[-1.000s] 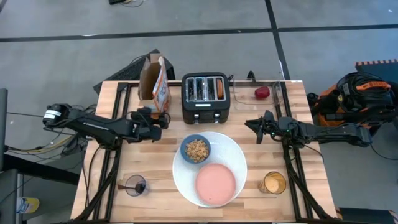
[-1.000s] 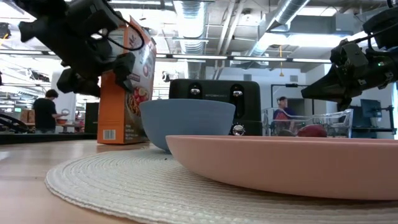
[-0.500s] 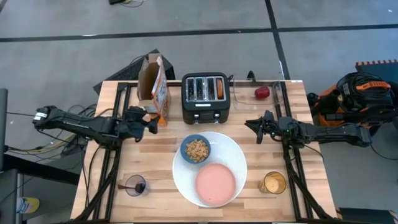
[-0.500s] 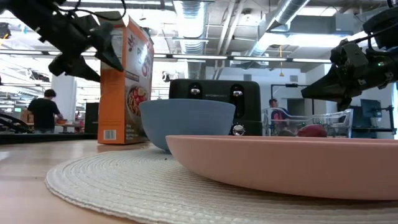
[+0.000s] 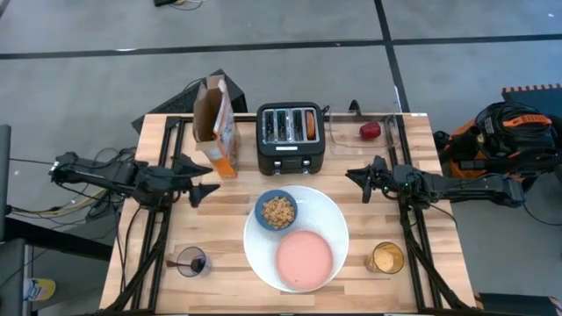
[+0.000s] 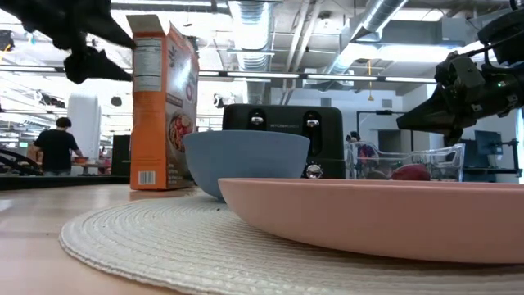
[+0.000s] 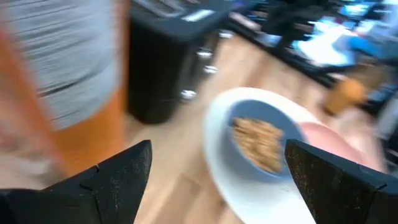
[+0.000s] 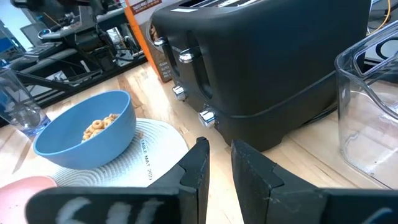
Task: Arrange a breakfast setting
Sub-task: Put the black spoon on the table mat
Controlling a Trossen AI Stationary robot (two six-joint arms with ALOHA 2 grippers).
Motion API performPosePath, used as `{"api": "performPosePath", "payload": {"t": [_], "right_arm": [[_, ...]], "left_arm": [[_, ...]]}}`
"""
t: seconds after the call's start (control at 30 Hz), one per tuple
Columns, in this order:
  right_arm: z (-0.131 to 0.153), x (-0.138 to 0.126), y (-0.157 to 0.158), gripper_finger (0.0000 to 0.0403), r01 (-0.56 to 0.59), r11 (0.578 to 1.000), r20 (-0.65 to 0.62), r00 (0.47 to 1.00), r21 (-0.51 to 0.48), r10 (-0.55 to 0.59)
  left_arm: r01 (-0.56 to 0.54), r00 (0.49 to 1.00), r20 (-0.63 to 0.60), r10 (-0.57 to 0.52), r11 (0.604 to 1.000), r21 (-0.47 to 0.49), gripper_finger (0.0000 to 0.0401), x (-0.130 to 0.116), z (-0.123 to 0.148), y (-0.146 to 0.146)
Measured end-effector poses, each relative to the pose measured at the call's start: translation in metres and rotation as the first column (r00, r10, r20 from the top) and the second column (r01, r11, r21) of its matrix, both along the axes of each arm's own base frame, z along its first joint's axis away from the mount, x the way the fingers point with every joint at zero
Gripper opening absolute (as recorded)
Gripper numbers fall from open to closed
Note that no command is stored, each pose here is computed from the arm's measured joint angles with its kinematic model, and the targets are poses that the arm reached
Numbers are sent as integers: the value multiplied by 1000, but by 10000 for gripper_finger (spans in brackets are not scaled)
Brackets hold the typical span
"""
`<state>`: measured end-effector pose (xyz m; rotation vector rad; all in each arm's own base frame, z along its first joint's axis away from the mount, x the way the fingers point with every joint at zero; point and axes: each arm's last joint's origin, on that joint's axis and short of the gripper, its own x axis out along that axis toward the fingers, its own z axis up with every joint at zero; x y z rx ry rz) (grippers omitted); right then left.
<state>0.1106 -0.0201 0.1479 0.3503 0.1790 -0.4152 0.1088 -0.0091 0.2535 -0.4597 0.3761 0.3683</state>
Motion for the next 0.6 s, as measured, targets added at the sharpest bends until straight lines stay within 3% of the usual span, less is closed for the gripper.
{"api": "performPosePath", "payload": {"t": [0.17,0.3,0.6], "right_arm": [[0,0,0,91,0,1000,0,1000,0,0],[0,0,0,91,0,1000,0,1000,0,0],[0,0,0,91,0,1000,0,1000,0,0]], "left_arm": [[207,977,59,-205,978,-30,353,-12,6,-5],[351,933,100,-345,934,-61,353,-19,9,-8],[647,760,203,-618,751,-134,353,-22,16,-20]]}}
